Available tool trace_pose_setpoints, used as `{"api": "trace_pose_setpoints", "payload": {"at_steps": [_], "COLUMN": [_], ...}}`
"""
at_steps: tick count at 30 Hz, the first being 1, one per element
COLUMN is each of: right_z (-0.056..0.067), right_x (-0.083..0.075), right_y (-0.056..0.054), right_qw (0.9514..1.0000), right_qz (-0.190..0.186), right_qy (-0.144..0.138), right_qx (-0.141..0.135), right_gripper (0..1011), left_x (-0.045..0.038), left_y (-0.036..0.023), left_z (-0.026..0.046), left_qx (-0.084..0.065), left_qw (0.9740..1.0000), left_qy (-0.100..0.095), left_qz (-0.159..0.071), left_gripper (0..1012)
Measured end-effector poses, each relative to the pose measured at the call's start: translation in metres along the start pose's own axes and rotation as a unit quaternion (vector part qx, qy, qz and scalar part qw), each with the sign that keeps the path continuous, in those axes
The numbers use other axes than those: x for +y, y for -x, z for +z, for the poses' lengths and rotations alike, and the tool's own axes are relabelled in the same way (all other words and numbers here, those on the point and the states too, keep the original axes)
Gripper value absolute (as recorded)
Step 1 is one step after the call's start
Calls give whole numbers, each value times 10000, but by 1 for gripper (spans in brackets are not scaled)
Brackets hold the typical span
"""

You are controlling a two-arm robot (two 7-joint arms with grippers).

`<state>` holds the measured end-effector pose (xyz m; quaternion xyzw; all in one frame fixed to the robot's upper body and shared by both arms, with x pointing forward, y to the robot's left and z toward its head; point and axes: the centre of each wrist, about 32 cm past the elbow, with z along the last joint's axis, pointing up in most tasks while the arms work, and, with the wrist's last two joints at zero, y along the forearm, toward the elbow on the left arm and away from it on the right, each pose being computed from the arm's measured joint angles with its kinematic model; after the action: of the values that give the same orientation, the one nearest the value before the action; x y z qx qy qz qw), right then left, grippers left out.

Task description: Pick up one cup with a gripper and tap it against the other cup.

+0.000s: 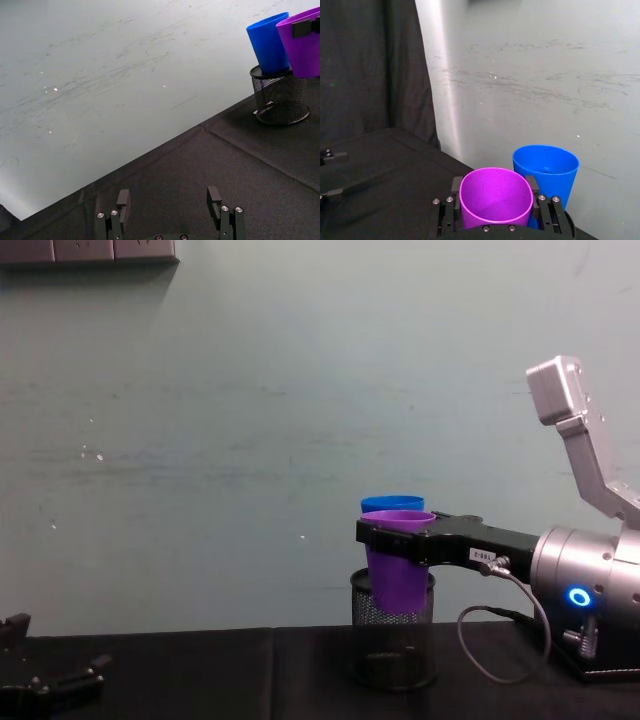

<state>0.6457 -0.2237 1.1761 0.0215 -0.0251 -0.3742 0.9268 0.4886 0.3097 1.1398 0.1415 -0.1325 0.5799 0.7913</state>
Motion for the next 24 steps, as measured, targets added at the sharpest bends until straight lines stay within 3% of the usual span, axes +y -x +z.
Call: {"api": "trace_pose_setpoints", "payload": {"at_steps": [24], "right_z": [61], "right_x": [100], "right_y": [-98], "right_qw": [10000], "right_qz": [-6], "right_qy": [-86], "right_qx": [-5], "right_gripper": [755], "left_x": [0], "left_y": [0], "left_z": [0], "left_qx": [0], "left_qw": [10000], "left_qy": [0], "left_qz": [0], "left_gripper": [1000]}}
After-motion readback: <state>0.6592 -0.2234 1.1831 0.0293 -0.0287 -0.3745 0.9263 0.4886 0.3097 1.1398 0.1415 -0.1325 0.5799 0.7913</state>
